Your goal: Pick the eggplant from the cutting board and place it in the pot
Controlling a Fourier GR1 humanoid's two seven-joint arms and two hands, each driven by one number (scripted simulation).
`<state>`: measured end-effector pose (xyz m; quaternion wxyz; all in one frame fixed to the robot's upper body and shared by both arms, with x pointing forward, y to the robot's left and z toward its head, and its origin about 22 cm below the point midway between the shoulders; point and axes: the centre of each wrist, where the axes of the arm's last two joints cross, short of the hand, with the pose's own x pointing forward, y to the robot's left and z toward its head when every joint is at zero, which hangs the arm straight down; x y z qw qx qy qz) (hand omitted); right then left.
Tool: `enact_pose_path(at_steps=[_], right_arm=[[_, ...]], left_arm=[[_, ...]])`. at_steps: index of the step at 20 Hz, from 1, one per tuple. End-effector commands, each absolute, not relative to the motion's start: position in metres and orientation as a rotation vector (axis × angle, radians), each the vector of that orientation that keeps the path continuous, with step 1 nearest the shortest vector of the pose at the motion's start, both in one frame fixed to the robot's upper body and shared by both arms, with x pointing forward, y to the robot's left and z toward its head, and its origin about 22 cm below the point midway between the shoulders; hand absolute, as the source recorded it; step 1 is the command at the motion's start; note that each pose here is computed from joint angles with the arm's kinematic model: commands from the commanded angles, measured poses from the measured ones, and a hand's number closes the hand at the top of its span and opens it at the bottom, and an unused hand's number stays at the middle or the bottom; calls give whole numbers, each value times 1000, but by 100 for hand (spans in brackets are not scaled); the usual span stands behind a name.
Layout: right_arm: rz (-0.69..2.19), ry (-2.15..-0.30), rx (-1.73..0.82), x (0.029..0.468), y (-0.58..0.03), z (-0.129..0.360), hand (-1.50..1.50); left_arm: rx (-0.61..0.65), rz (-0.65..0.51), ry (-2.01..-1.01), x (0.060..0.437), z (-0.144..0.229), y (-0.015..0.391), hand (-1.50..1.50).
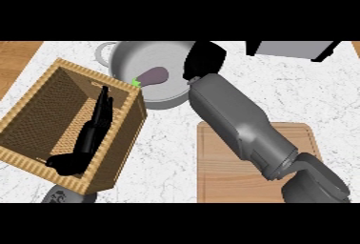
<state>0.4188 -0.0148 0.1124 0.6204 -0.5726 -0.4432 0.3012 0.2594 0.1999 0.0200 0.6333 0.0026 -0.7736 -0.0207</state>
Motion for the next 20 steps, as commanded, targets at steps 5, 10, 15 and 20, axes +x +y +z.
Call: enact_pose_path(at_steps=[5, 10, 15, 20], right_arm=[[534, -915, -1121, 416, -35, 78, -150], [272, -1253, -1046, 408, -27, 83, -150], [-44, -1478, -934, 407, -20, 108, -150], [-206, -1484, -900, 405, -30, 94, -150]], left_arm=[[20, -44, -1734, 260, 20, 203, 0], [36, -36, -1730, 256, 15, 203, 0], [51, 1, -1719, 253, 11, 212, 0], [54, 2, -1718, 242, 6, 213, 0]])
